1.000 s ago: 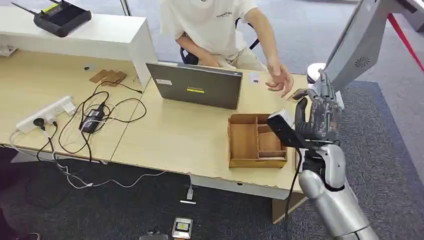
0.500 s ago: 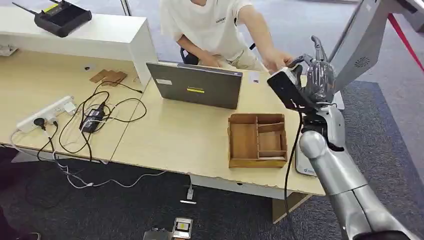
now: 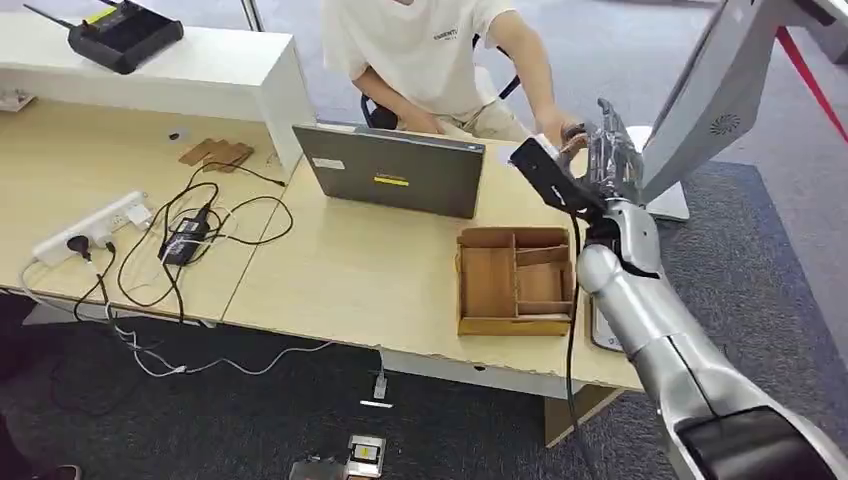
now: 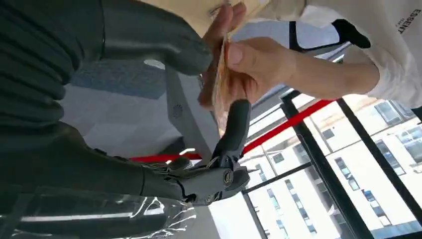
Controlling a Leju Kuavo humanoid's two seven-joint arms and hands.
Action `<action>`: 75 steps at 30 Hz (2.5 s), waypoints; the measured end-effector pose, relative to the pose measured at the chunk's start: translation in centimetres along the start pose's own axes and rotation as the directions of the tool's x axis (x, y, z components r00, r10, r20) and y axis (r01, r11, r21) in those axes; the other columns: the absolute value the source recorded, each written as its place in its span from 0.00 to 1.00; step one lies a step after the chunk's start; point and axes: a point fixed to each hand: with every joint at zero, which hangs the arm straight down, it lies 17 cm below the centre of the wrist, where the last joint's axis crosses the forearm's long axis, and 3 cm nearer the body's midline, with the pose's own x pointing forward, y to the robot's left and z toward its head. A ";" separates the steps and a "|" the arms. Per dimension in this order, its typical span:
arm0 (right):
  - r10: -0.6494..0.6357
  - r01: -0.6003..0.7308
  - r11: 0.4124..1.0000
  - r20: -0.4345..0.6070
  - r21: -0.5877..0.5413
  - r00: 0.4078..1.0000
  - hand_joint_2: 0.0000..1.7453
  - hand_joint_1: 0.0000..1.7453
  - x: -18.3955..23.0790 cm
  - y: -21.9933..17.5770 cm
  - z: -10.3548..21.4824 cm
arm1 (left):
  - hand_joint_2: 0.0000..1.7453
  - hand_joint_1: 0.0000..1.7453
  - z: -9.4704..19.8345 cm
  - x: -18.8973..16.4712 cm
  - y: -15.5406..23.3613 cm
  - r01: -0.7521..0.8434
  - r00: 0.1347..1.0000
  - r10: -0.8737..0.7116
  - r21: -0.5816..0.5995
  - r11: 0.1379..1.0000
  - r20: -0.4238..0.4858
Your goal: Pass the card to the sensor for recognition and then transmit it.
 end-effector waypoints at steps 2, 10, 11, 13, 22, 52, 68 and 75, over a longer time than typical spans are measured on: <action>0.008 -0.008 1.000 -0.010 0.004 1.000 1.00 0.00 -0.3 0.5 0.1 | 0.00 0.00 0.0 0.0 0.0 0.000 1.000 0.000 -0.001 1.000 0.003; 0.013 -0.013 1.000 -0.012 -0.004 1.000 1.00 0.00 -0.4 0.5 0.1 | 0.00 0.00 0.0 0.0 -0.1 -0.001 1.000 0.001 -0.001 1.000 0.003; 0.013 -0.013 1.000 -0.012 -0.004 1.000 1.00 0.00 -0.4 0.5 0.1 | 0.00 0.00 0.0 0.0 -0.1 -0.001 1.000 0.001 -0.001 1.000 0.003; 0.017 -0.017 1.000 -0.013 -0.017 1.000 1.00 0.00 -0.5 0.3 0.0 | 0.00 0.00 0.0 0.0 -0.1 -0.002 1.000 0.002 -0.002 1.000 0.003; 0.230 -0.178 0.909 0.099 -0.377 0.968 1.00 0.00 1.8 -10.0 -1.4 | 0.00 0.00 0.6 -0.6 -0.8 -0.061 0.998 0.061 -0.004 0.998 -0.034; 0.389 -0.575 0.701 -0.448 -0.422 0.805 1.00 0.00 -29.8 -23.8 11.6 | 0.00 0.00 3.0 -7.0 -3.5 -0.278 0.916 0.280 0.046 0.959 -0.287; 0.313 -0.612 0.754 -0.688 -0.239 0.655 1.00 0.00 -44.2 -21.0 25.8 | 0.00 0.00 3.1 -6.7 -3.4 -0.283 0.917 0.289 0.059 0.957 -0.274; 0.166 -0.516 0.843 -0.837 -0.154 0.521 1.00 0.00 -48.7 -14.9 34.0 | 0.00 0.00 3.1 -6.9 -3.4 -0.307 0.907 0.313 0.064 0.949 -0.282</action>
